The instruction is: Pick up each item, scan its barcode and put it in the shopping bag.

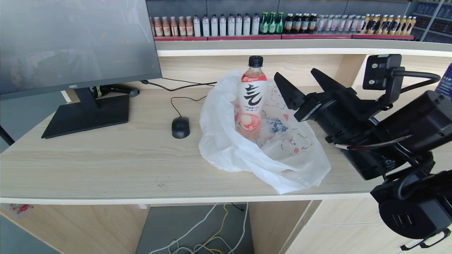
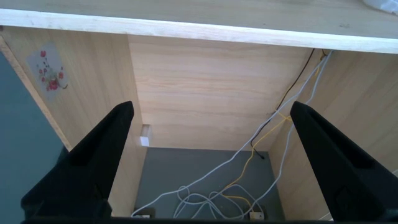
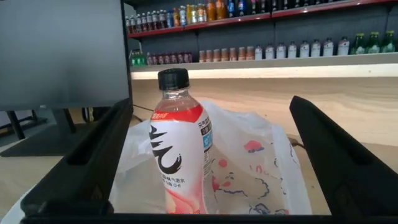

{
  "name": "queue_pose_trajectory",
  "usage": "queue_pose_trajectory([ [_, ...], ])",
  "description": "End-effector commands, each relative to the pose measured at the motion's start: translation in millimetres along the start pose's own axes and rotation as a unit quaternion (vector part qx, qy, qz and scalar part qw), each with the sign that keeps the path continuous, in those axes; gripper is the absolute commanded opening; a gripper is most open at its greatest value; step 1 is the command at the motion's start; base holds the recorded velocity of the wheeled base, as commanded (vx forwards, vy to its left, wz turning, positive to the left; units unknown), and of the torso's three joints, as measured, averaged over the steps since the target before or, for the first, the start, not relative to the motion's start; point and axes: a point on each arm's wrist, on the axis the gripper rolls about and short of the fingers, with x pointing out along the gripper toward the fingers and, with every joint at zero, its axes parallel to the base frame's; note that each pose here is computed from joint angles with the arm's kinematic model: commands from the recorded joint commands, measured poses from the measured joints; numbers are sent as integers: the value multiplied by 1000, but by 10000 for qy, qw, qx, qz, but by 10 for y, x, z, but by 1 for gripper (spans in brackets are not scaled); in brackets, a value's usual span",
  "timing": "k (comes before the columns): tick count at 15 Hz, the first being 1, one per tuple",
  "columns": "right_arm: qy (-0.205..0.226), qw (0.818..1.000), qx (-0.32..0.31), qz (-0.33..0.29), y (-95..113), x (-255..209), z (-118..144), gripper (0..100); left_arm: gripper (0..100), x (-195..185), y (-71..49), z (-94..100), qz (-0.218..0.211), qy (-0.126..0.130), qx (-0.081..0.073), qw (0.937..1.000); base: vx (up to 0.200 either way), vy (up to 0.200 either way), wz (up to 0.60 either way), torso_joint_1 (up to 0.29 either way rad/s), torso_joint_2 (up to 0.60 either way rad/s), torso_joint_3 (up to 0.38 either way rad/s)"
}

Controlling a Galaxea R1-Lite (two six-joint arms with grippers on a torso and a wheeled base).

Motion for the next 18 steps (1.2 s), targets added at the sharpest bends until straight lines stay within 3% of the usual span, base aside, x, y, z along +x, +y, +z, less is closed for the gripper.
queue_pose_trajectory([
  [1,60,9998,153,116,169,-51,-18,100,100,0,0,0,1,-2,2,10000,0,0,0,0,0,0],
  [3,326,9987,300,249,400,-177,-99,100,100,0,0,0,9,-2,-21,10000,0,0,0,0,0,0],
  [7,418,9971,424,474,634,-162,-193,100,100,0,0,0,9,-2,-44,10000,-150,0,0,4,5,-1],
  [10,499,9951,638,568,906,-242,-185,100,100,0,0,0,1,-2,-6,10000,0,0,0,0,0,0],
  [14,685,9941,627,568,920,-341,-219,100,100,0,0,0,9,-2,-67,10000,0,0,0,0,0,0],
  [18,814,9933,529,620,919,-429,-229,100,100,0,0,0,9,-2,-75,10000,0,-200,0,-1,4,2],
])
